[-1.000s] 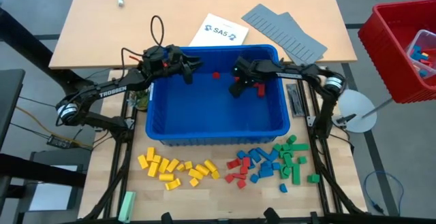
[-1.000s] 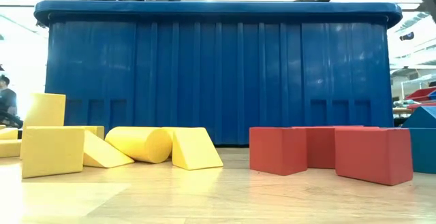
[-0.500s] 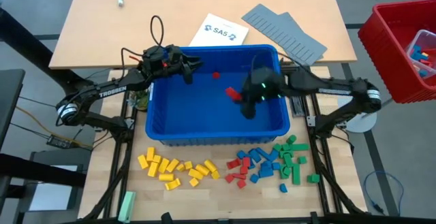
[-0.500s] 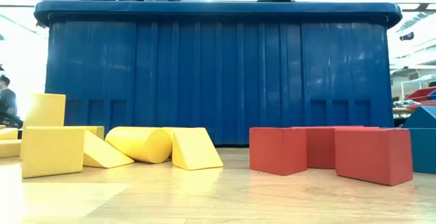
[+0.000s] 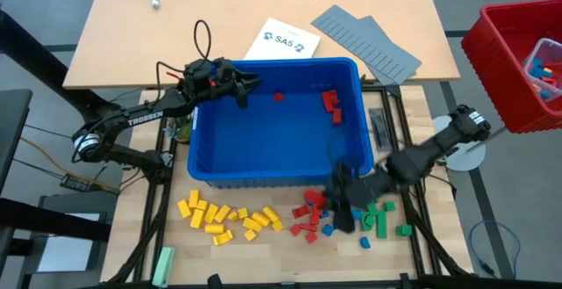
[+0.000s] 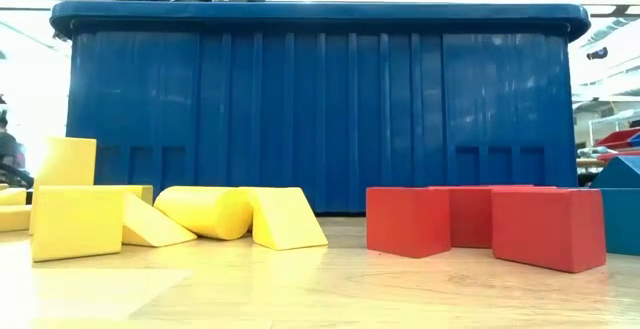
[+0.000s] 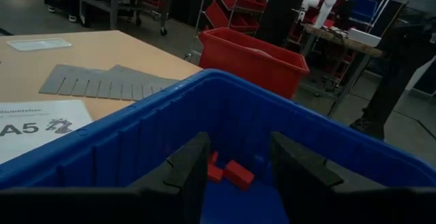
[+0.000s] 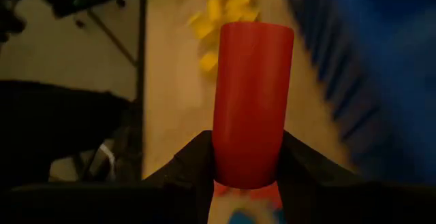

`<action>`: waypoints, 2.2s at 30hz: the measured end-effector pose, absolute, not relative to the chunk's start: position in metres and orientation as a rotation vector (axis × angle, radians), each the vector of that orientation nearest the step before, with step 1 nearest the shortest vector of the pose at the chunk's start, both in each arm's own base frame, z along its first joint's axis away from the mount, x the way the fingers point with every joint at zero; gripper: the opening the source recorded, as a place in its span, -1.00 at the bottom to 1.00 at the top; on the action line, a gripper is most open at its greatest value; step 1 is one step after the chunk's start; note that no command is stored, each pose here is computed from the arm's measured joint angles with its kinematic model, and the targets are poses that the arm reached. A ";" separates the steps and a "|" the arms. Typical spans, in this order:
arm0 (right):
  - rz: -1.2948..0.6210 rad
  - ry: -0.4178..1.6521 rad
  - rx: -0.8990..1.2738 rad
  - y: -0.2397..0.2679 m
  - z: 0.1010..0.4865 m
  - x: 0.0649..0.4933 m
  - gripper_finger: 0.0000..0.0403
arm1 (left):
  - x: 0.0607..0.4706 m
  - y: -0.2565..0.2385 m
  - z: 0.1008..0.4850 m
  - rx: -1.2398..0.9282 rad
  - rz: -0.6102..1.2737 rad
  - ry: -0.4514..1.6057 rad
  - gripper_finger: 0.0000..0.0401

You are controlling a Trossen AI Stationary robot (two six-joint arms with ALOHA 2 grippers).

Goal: Sort blocks
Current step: Remove the red block from the blue bin

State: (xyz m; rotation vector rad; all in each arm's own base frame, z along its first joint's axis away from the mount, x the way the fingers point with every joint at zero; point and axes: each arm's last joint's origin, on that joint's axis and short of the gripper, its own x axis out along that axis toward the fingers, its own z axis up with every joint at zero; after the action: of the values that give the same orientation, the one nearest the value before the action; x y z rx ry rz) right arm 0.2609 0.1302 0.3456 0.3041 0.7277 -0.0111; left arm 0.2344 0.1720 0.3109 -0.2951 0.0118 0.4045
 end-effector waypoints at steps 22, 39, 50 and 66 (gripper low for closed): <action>-0.369 1.098 0.415 0.206 0.193 0.307 -0.42 | 0.234 0.172 0.311 -0.295 0.405 0.011 -0.19; -0.400 1.098 0.517 0.189 0.191 0.321 -0.02 | 0.234 0.172 0.311 -0.295 0.405 0.012 -0.19; -0.052 0.955 0.348 0.188 0.273 0.288 0.13 | 0.234 0.172 0.311 -0.295 0.405 0.012 -0.19; -0.253 0.497 0.101 0.125 0.354 0.270 0.07 | 0.234 0.172 0.311 -0.295 0.406 0.012 -0.19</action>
State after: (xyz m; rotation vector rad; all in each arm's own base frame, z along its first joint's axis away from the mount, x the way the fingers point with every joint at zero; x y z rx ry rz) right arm 0.2698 0.1255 0.3544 0.1005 0.4965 -0.2531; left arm 0.2344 0.1721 0.3109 -0.2950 0.0116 0.4065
